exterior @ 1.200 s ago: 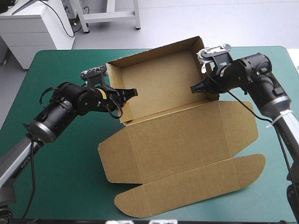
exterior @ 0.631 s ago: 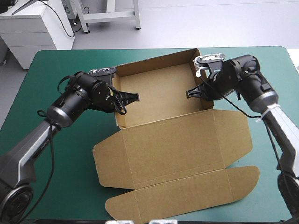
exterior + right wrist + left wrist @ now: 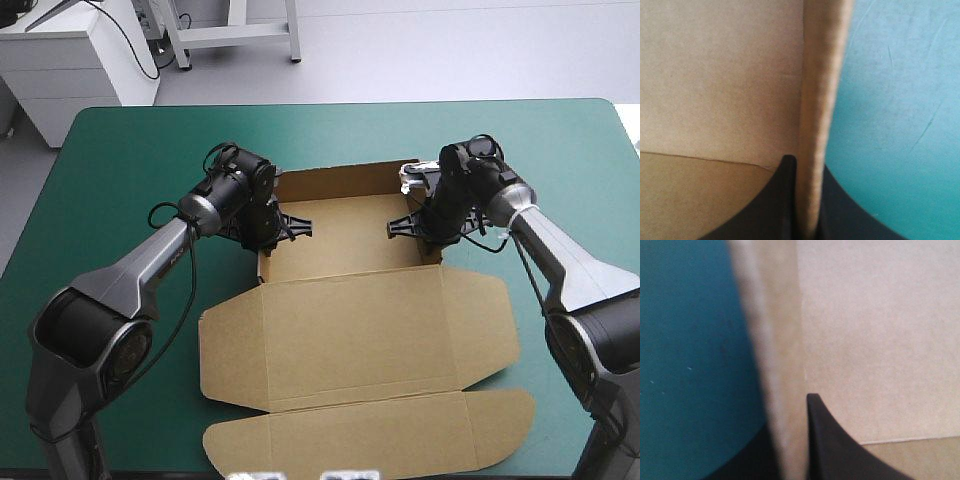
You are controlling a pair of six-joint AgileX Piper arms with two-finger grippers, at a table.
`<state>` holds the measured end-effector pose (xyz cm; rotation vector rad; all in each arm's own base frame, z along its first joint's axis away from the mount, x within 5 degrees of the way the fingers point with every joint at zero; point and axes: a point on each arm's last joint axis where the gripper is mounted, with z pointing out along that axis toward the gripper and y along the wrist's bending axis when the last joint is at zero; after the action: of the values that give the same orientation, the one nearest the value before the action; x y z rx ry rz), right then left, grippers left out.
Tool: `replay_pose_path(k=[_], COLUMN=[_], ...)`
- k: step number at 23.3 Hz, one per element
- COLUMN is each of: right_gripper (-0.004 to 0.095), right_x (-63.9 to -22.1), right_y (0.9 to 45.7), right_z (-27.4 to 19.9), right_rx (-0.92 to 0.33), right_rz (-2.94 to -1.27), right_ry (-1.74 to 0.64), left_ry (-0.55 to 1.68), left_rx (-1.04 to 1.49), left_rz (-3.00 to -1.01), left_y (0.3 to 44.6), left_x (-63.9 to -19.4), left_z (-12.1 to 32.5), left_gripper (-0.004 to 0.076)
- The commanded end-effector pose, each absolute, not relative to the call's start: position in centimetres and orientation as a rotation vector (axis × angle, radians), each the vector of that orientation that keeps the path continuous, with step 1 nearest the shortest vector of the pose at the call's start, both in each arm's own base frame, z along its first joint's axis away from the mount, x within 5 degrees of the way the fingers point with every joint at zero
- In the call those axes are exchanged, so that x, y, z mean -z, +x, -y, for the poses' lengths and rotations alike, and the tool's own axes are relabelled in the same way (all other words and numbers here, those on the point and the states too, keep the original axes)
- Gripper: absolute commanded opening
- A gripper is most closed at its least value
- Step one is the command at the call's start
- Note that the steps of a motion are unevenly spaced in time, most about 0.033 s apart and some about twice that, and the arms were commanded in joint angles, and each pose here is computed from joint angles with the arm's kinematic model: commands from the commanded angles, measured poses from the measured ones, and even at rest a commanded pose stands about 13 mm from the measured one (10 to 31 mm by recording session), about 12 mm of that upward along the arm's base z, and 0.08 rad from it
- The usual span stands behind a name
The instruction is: Fold the box
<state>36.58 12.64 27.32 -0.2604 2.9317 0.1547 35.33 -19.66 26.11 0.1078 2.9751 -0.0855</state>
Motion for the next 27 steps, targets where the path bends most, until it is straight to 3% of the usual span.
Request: replay_pose_path(k=[1,10,12,14,15,16,18,22,27], right_gripper=[-0.0001,0.0039,0.0109,0.0360,0.0437,0.0572,0.0686,0.0753,0.0753], right_x=[-29.2,-29.1,-29.0,-29.1,-29.3,-29.7,-30.4,-32.6,-34.6], right_y=[36.1,36.2,36.1,36.1,36.1,36.3,36.5,37.0,37.4], right_z=[-12.7,-12.8,-12.8,-12.7,-12.8,-12.8,-12.9,-12.9,-12.0], right_rx=[-0.211,-0.220,-0.219,-0.218,-0.219,-0.224,-0.231,-0.225,-0.152], right_rz=[-2.882,-2.882,-2.891,-2.898,-2.893,-2.873,-2.849,-2.783,-2.734], right_ry=[-0.291,-0.282,-0.281,-0.279,-0.279,-0.278,-0.272,-0.261,-0.214], left_ry=[0.107,0.099,0.091,0.155,0.174,0.189,0.190,0.189,0.193], left_rx=[0.198,0.181,0.193,0.230,0.234,0.237,0.236,0.262,0.298], left_rz=[-3.013,-3.009,-3.010,-3.009,-3.003,-2.995,-2.986,-2.944,-2.864], left_y=[34.8,35.0,34.9,34.9,34.9,34.9,34.9,35.2,35.7], left_x=[-27.8,-27.8,-27.9,-28.0,-28.2,-28.4,-28.7,-29.9,-32.1], left_z=[19.4,19.0,19.1,19.3,19.3,19.3,19.3,19.5,19.7], left_gripper=[-0.0008,-0.0008,-0.0008,0.0045,0.0082,0.0147,0.0225,0.0353,0.0357])
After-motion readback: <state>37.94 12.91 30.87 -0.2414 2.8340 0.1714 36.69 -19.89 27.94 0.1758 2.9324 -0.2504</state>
